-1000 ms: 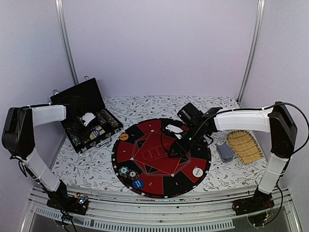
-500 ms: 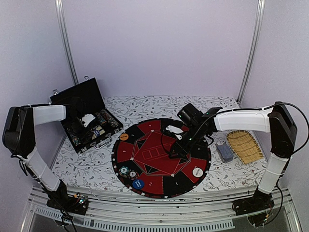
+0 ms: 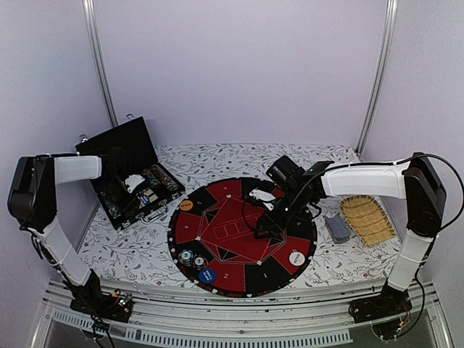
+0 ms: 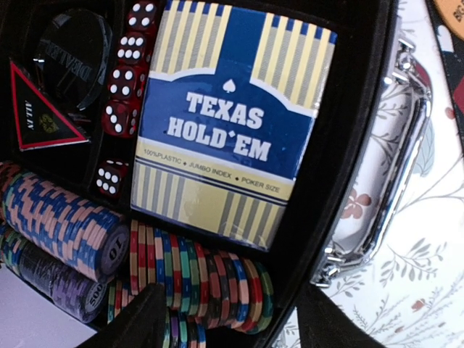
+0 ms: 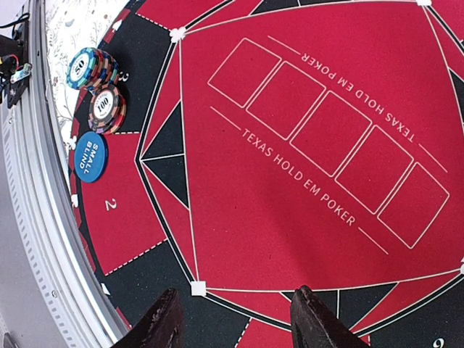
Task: Distribute texas hold em gaming equipment
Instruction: Pick up the pile of poker chips from the pile of poker chips.
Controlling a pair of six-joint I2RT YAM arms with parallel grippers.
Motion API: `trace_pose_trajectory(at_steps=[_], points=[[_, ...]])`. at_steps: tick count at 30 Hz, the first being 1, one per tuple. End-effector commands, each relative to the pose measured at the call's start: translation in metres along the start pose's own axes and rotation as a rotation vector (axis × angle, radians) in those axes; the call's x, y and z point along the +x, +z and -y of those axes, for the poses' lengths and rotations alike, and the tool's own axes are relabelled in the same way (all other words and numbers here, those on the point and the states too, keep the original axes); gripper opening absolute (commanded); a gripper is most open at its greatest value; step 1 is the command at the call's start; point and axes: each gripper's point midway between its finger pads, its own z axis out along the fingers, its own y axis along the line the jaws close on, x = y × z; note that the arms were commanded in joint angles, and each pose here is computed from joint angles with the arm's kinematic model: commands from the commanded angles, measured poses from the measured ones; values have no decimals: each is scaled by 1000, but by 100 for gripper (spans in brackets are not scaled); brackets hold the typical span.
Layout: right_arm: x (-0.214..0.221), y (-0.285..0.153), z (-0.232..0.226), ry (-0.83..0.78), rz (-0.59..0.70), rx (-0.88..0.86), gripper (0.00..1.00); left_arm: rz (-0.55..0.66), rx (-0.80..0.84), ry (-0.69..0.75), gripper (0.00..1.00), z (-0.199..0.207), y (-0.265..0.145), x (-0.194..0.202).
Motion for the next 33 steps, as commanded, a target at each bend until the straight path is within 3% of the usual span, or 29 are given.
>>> trace_pose_trajectory(at_steps=[1,10,28,33], points=[[1,5,0,4,-16,-22,53,34,-43,-33,67,-17,-10,-8],[1,8,-4,-1,-25,-34,53,63,-76,-39,76,-25,-17,-9],[3,10,-5,0,-38,-34,53,-37,-53,-43,73,-16,0,14],[5,11,-5,1,-49,-35,53,32,-52,-58,76,-18,-16,1]])
